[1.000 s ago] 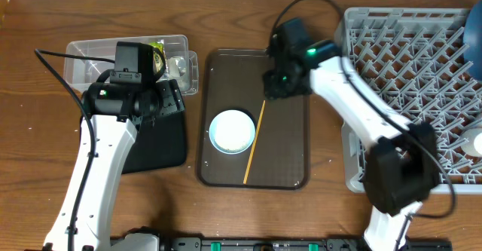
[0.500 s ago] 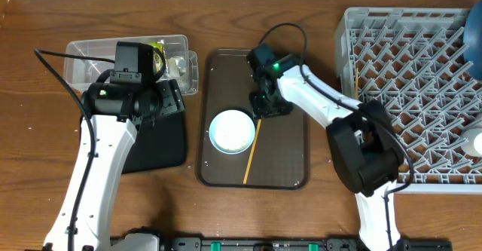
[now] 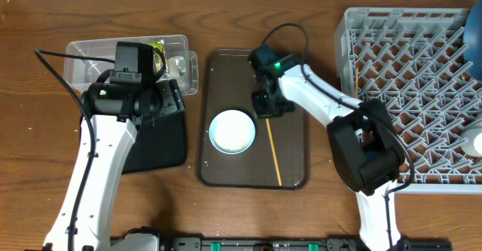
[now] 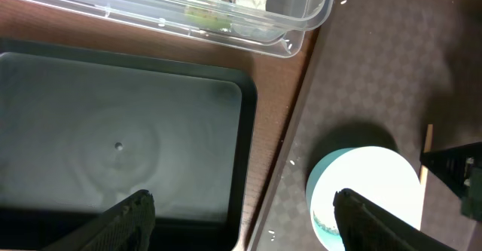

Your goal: Sort waste into correct bins and load items into the dishwasher rack

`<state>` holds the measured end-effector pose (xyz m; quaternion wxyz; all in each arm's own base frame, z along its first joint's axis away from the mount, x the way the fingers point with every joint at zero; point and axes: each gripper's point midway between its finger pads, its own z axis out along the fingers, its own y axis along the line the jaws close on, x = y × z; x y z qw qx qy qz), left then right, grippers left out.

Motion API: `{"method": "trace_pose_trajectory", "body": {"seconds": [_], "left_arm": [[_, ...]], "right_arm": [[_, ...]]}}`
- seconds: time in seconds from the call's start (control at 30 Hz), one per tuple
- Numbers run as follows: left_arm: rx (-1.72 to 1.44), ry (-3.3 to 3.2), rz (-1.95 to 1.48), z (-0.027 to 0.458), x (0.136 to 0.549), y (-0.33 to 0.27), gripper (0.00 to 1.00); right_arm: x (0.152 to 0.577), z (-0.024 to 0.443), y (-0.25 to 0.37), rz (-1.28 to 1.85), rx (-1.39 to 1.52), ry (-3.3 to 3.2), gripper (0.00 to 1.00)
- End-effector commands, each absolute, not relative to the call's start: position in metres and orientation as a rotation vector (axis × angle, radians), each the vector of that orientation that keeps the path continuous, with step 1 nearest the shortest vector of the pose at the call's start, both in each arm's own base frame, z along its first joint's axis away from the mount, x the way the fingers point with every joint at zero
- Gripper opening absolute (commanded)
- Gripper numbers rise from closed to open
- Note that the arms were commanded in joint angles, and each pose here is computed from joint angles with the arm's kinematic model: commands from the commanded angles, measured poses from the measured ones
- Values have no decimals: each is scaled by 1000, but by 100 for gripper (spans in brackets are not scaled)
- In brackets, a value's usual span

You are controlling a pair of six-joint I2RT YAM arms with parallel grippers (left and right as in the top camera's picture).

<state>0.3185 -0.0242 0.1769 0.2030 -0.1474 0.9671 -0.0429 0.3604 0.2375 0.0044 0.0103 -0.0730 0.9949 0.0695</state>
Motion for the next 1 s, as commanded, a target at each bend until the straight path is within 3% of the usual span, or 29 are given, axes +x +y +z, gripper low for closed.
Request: {"method": "trace_pose_trajectory", "body": {"seconds": [0.0,0.3,0.53,0.77,0.97], "left_arm": [[-423,2704,-100,175,317,-21,79],[-423,2704,-100,175,317,-21,79],[-423,2704,-100,175,317,-21,79],[-423,2705,-100,175,317,-21,79],[-423,2704,-100,175,317,-21,79]], "right_arm": [[375,1,214,201,-226,3105,1],[419,95,167,240,-382,2951,1],[451,177,99,204,-315,2820,1],[464,181,13,35,-133,2818,1],[460,175,-16,13,-104,2843,1]]}}
